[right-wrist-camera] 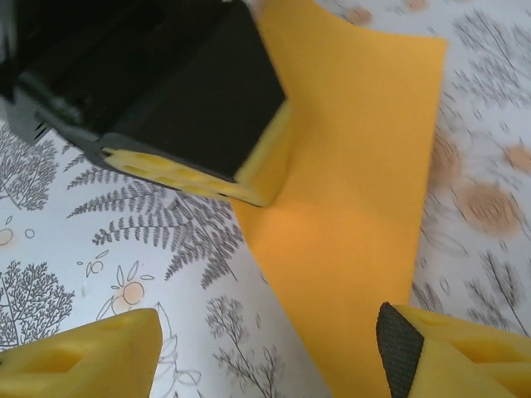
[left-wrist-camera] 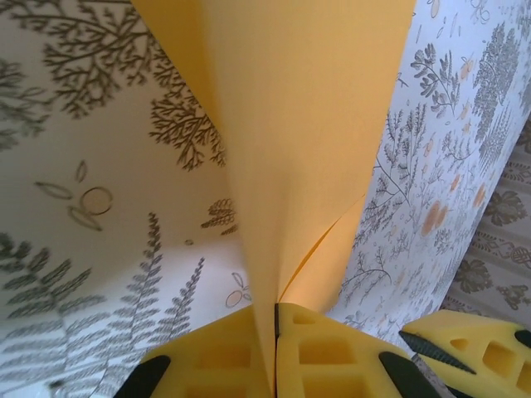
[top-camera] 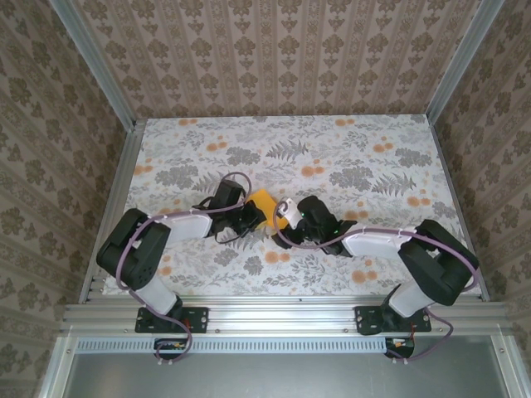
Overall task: Fold a paper plane with a square sheet of paper (pick it up from the middle)
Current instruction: Fold the wing for the fifth time at the center of the table.
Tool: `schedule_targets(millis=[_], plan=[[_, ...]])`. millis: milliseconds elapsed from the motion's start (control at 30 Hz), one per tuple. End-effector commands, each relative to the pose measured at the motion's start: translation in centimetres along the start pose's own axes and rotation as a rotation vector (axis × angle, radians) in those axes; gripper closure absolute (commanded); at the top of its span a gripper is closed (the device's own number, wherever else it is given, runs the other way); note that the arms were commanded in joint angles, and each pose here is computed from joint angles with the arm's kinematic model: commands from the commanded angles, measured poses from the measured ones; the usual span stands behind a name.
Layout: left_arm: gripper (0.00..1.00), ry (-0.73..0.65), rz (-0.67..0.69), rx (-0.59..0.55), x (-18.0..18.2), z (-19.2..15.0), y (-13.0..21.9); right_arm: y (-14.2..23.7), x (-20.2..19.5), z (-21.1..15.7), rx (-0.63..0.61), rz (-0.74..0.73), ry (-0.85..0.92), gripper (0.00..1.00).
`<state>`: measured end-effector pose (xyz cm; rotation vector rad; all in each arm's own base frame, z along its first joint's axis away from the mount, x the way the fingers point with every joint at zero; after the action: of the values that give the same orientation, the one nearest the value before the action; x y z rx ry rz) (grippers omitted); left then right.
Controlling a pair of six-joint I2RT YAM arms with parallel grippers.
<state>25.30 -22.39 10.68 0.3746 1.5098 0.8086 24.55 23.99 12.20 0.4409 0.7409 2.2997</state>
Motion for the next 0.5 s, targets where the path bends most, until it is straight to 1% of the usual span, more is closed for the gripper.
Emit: schedule_targets(millis=[0, 167, 467], plan=[[0.92, -0.001, 0.014, 0.019, -0.2, -0.1, 1.2, -1.2, 0.5, 0.1, -0.066, 0.013, 0.161, 0.32], [0.93, 0.009, 0.008, 0.017, -0.3, 0.1, 1.7, -2.9, 1.0, -0.9, -0.065, 0.038, 0.232, 0.37], [0.93, 0.031, 0.001, 0.031, -0.2, 0.2, 1.9, -5.2, 1.0, -1.5, -0.106, -0.01, 0.303, 0.5]])
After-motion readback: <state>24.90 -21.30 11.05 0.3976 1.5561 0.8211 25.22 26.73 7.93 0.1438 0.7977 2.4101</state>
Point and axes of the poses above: each hand's point on the last joint's axis, 136 mm out from that joint toward the fingers, its own y axis back along the fingers, its own x axis along the line the jaws close on, z = x × y, the point moved 8 cm from there along y, back along the fingers, and after that the axes turned 9 degrees about -y, right-handed, at the moved point
